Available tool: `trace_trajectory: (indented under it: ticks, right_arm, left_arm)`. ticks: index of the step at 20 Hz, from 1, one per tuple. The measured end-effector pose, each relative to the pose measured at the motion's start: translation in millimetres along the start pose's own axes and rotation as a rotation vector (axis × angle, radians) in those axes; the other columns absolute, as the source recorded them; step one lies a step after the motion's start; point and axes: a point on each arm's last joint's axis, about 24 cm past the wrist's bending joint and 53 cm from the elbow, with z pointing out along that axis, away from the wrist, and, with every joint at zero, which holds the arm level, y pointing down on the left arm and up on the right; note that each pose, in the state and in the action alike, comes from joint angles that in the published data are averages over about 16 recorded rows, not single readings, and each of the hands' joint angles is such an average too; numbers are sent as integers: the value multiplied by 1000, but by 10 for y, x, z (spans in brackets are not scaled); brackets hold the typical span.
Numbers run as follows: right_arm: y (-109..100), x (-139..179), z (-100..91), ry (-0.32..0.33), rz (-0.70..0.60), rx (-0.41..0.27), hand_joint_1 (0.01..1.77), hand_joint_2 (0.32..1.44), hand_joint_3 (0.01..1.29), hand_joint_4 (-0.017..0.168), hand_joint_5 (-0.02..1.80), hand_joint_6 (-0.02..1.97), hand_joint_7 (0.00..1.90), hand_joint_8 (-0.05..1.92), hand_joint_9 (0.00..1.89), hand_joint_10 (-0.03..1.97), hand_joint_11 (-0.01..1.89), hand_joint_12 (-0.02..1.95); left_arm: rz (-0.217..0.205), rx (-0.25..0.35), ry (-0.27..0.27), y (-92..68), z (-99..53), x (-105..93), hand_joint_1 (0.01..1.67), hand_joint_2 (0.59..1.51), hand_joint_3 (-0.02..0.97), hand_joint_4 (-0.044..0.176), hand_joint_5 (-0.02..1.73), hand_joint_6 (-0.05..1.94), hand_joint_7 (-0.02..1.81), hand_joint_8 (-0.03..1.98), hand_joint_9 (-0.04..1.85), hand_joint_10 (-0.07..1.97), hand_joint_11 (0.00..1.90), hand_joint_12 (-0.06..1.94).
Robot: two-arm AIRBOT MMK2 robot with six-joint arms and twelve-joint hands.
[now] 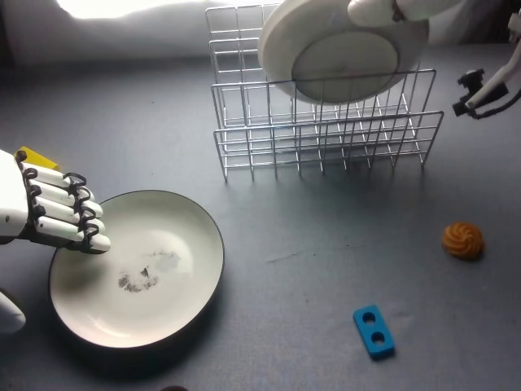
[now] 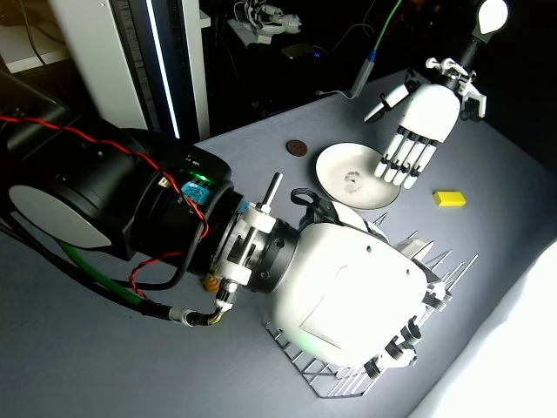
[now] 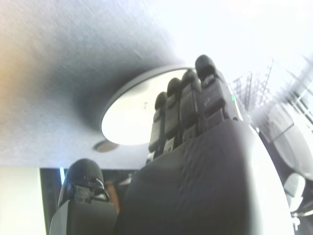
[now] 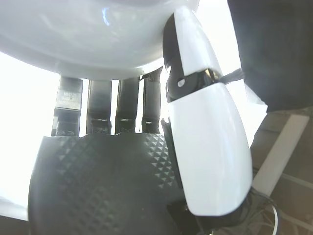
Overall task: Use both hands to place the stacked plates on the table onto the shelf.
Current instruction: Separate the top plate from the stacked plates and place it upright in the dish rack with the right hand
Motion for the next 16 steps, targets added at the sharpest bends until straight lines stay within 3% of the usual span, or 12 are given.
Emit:
trace_trajectory:
  ticks: [7,13,16]
  right_arm:
    - [-122,27,-5,5,-21,14,1213,1134,13,-11,759,1035,865,1288,719,1353,393,1775]
    - [-182,16,-10,3,-35,21,1139,1180,12,-11,700,1115,770,1070,617,1271,310,1773]
    - [-198,5,-12,0,-40,22,1081,1197,12,-9,675,1021,733,922,570,1199,265,1757]
  left_arm:
    - [2,-3,-1,18,-5,-6,22,1132,-1,5,99,6,141,17,105,-10,17,257]
    - [7,-10,-7,45,-14,-29,22,1129,-1,6,98,6,140,17,105,-14,17,242]
    - [10,-16,-10,64,-21,-42,22,1127,-1,6,100,6,139,17,104,-14,17,235]
